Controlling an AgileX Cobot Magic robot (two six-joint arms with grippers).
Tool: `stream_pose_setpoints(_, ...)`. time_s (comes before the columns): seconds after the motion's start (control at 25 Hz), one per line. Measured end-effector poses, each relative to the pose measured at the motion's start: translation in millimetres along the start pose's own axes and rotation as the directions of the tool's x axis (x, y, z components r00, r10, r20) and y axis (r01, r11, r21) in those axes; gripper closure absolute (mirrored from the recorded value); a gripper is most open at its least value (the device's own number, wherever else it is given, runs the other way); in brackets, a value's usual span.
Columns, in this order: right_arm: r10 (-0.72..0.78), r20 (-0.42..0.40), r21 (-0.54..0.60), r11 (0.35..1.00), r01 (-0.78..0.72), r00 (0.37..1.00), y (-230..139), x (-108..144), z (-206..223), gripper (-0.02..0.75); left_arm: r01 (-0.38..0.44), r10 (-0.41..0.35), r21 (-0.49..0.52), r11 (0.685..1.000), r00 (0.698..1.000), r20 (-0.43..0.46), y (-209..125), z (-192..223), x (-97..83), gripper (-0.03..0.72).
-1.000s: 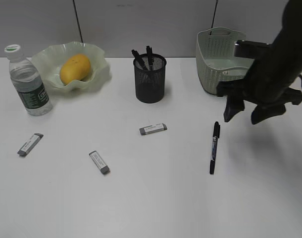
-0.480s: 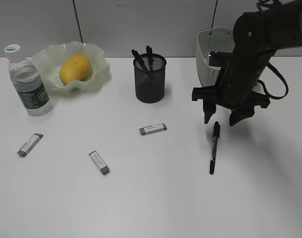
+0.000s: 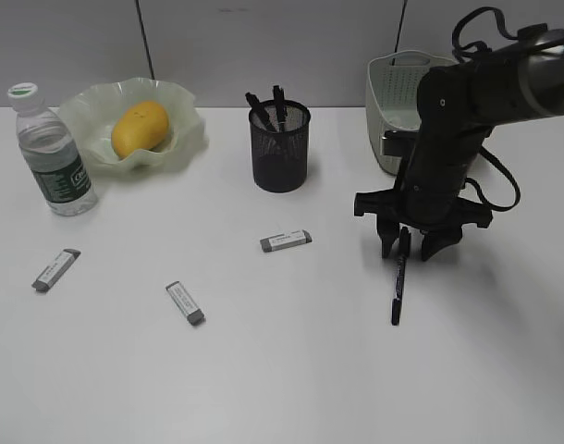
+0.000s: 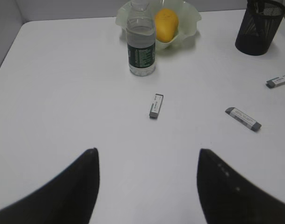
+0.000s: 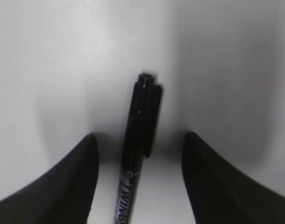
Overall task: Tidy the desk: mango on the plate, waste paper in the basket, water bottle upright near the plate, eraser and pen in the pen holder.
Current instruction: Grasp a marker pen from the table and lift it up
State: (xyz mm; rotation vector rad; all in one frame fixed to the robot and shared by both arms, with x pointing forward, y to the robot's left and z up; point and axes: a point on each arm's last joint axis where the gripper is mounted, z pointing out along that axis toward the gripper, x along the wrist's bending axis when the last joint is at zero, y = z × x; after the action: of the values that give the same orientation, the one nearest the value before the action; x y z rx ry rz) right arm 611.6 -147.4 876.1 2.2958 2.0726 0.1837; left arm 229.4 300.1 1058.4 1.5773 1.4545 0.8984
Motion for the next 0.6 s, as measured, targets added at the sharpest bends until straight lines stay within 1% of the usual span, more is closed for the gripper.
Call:
stream_pose_setpoints(0.08, 0.002, 0.000, -0.007, 1.000, -0.002, 1.000, 0.7, 0.0, 0.8, 0.316, 0.000, 0.000, 0.000, 1.000, 1.000, 0.000, 0.0, 0.0, 0.0, 0.186)
stream_pose_setpoints(0.2, 0.001, 0.002, -0.012, 1.000, -0.001, 1.000, 1.6, 0.1, 1.7, 0.378, 0.000, 0.000, 0.000, 1.000, 1.000, 0.000, 0.0, 0.0, 0.0, 0.186)
stream_pose_setpoints(0.44, -0.009, -0.004, -0.025, 1.000, 0.009, 1.000, 3.6, 1.1, 2.2, 0.587, 0.000, 0.000, 0.000, 1.000, 1.000, 0.000, 0.0, 0.0, 0.0, 0.186)
stream_pose_setpoints(0.6, -0.048, -0.010, -0.029, 0.998, 0.048, 0.999, 4.3, 1.9, 1.8, 0.590, 0.000, 0.000, 0.000, 1.000, 1.000, 0.000, 0.0, 0.0, 0.0, 0.186)
